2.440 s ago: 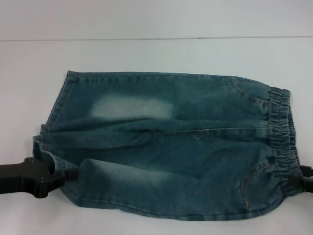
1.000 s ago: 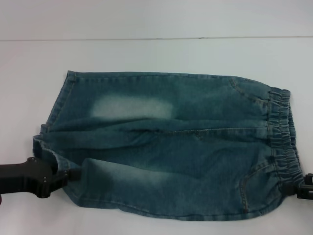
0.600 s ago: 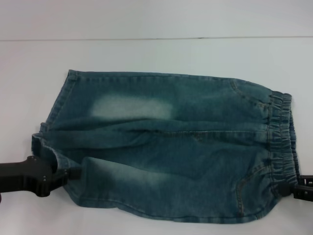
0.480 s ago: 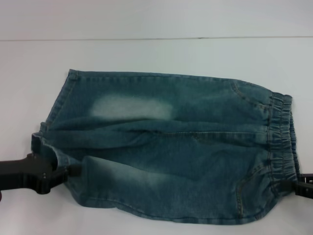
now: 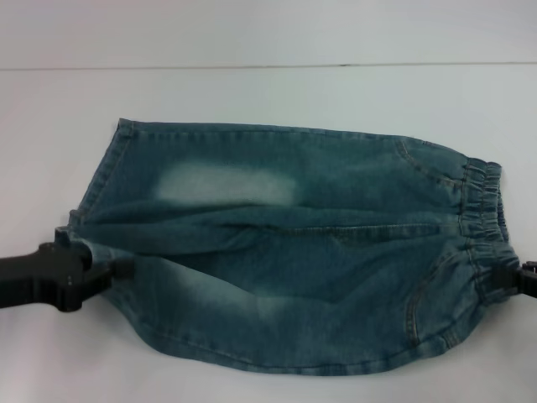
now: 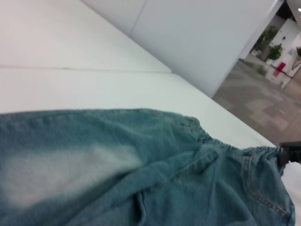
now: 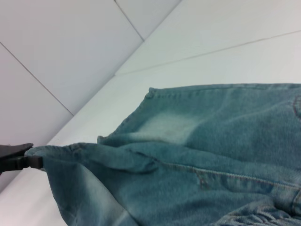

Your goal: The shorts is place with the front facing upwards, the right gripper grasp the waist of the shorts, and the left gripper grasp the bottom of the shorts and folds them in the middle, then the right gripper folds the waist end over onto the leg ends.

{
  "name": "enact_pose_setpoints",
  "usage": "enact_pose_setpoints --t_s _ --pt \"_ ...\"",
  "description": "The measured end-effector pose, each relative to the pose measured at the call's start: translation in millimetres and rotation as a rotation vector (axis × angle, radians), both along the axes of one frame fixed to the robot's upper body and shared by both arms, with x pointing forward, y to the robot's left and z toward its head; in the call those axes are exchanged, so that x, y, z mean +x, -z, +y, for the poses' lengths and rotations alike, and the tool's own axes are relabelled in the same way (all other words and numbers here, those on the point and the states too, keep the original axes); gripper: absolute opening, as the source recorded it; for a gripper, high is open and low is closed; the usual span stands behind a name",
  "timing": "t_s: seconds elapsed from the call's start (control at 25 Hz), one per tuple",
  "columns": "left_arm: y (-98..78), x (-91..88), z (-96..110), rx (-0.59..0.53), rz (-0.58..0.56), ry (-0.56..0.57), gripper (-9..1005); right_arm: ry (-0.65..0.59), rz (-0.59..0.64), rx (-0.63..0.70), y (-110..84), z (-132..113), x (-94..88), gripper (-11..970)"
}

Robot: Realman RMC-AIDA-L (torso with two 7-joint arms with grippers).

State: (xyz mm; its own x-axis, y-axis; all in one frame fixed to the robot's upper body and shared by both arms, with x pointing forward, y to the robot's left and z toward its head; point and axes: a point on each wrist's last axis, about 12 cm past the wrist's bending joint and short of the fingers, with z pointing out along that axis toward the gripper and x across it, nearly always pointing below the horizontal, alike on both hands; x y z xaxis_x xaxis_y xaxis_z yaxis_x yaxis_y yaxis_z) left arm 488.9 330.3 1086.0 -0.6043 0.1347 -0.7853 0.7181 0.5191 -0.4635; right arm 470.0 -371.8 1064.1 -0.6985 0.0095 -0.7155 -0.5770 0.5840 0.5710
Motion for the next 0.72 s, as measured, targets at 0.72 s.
enact_pose_setpoints --t_s 0.72 --pt "-3.8 67.9 4 -0.044 -0.2 -0.483 5 0.543 -0.106 0.25 -10.2 -15 54.8 141"
